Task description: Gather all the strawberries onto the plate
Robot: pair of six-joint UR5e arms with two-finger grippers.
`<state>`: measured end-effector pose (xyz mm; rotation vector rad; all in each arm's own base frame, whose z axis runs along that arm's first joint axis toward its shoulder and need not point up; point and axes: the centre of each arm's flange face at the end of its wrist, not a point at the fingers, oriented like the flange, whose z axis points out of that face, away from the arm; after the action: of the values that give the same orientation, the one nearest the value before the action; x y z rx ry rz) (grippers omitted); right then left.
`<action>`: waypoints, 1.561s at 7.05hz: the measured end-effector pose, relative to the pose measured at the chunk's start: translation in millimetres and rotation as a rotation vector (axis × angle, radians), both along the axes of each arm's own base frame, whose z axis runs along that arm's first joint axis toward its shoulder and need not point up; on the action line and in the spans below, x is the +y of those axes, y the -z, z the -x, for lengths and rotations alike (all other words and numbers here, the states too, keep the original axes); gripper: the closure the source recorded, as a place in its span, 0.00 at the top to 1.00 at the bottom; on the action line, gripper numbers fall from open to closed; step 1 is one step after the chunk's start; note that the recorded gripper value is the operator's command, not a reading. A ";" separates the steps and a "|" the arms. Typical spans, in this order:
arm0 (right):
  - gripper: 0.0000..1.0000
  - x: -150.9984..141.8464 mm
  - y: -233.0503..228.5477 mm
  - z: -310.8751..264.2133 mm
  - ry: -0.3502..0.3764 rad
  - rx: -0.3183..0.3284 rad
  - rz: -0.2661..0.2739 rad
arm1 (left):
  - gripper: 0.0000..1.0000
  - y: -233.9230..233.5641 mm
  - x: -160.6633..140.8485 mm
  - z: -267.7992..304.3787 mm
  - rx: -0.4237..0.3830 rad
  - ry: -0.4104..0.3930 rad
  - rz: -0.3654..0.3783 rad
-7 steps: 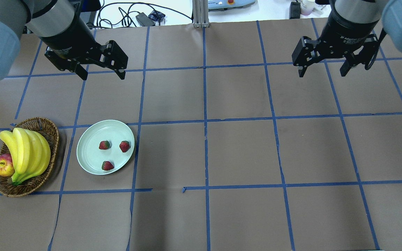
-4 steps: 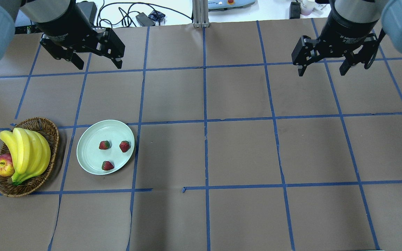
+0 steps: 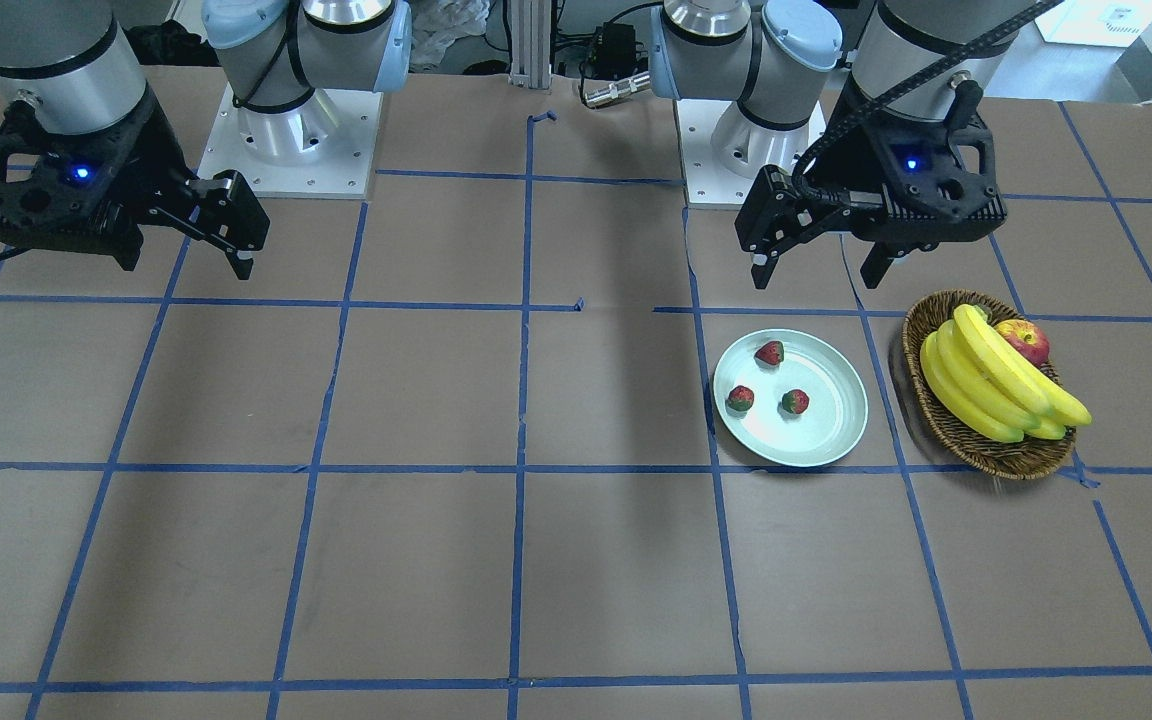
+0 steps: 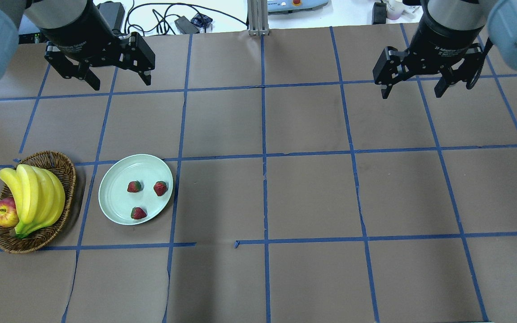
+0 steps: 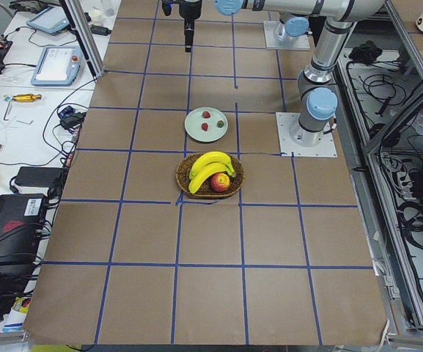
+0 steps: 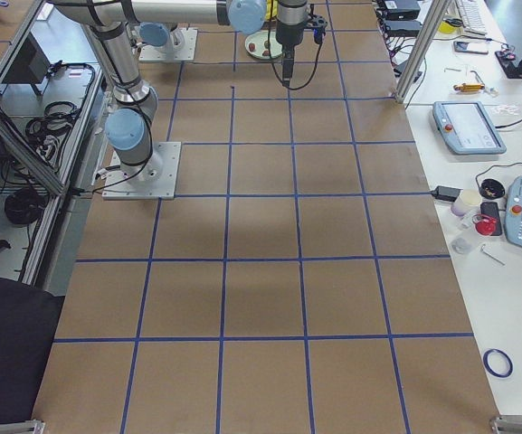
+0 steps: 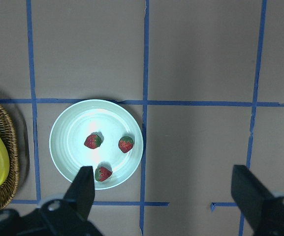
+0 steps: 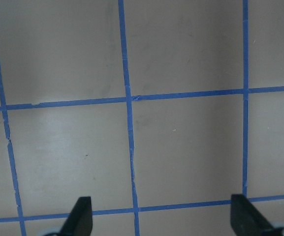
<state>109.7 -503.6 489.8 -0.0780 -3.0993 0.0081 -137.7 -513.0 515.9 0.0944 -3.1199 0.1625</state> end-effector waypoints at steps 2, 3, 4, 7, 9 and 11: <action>1.00 0.8 -3.7 -2.1 -0.002 -0.004 0.006 | 1.00 8.5 1.6 -0.1 -0.002 -0.004 -0.012; 1.00 2.8 -8.8 -3.8 -0.001 -0.018 0.012 | 1.00 11.8 1.7 0.1 -0.003 -0.003 -0.019; 1.00 4.7 -12.9 -5.5 0.000 -0.033 0.018 | 1.00 13.7 1.9 0.3 -0.003 -0.001 -0.022; 1.00 4.6 -11.4 -6.5 -0.004 -0.040 0.014 | 1.00 15.8 2.1 0.9 -0.004 0.005 -0.027; 1.00 3.4 -8.1 -11.5 -0.020 -0.035 0.015 | 1.00 16.3 2.5 1.8 -0.003 0.009 -0.028; 1.00 3.8 -7.3 -16.4 -0.027 -0.034 0.016 | 1.00 16.4 2.9 2.5 -0.004 0.012 -0.029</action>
<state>126.1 -499.9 497.1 -0.0367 -3.1342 0.0331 -140.2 -510.1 499.5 0.0763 -3.1269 0.1179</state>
